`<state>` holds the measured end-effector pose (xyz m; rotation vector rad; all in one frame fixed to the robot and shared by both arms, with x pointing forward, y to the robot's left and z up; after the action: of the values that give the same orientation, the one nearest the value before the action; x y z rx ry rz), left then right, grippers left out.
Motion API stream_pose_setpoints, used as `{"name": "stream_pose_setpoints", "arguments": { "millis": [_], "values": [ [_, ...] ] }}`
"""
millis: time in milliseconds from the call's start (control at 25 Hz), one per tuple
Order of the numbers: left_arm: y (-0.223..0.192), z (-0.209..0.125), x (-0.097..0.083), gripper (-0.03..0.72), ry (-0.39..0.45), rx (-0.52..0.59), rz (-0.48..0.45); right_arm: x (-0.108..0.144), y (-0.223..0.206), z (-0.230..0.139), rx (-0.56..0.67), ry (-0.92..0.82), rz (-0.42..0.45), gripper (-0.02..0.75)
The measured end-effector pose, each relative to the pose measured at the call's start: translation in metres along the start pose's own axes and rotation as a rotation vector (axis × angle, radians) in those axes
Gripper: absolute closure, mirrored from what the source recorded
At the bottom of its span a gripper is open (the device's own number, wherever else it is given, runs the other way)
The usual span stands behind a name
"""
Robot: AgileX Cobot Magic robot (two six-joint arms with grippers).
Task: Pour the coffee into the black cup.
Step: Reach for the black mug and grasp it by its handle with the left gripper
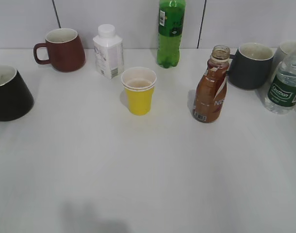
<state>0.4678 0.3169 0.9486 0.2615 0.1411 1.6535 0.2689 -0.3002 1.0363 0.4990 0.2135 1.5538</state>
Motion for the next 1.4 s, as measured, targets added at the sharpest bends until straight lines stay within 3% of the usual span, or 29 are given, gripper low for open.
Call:
{"name": "stream_pose_setpoints", "arguments": {
  "millis": [600,800,1040,1400],
  "values": [
    [-0.061,-0.028,0.001,0.251,0.002,0.069,0.048,0.000,0.000,0.000,-0.001,0.000,-0.001,0.258],
    [-0.075,-0.030,0.010,0.251,0.000,0.075,0.070,0.000,0.000,0.000,-0.002,0.000,0.000,0.258],
    [-0.083,-0.026,0.018,0.251,-0.031,0.057,0.058,0.000,0.000,0.000,-0.002,0.001,0.000,0.258],
    [-0.099,-0.026,0.015,0.251,-0.117,0.063,-0.038,0.000,0.000,0.000,-0.002,-0.001,0.000,0.258]
  ]
}}
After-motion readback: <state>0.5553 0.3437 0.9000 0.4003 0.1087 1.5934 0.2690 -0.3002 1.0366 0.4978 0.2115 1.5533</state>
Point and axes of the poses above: a point on each arm's last joint axis where the gripper is mounted, y pointing back along that axis away from the gripper, x along the wrist's bending axis when the last joint is at zero, z = x × y, the point moved 4 cm from there along -y, pointing out along that axis toward the gripper, and after that the axes turned 9 degrees about -y, right-handed, at the moved point
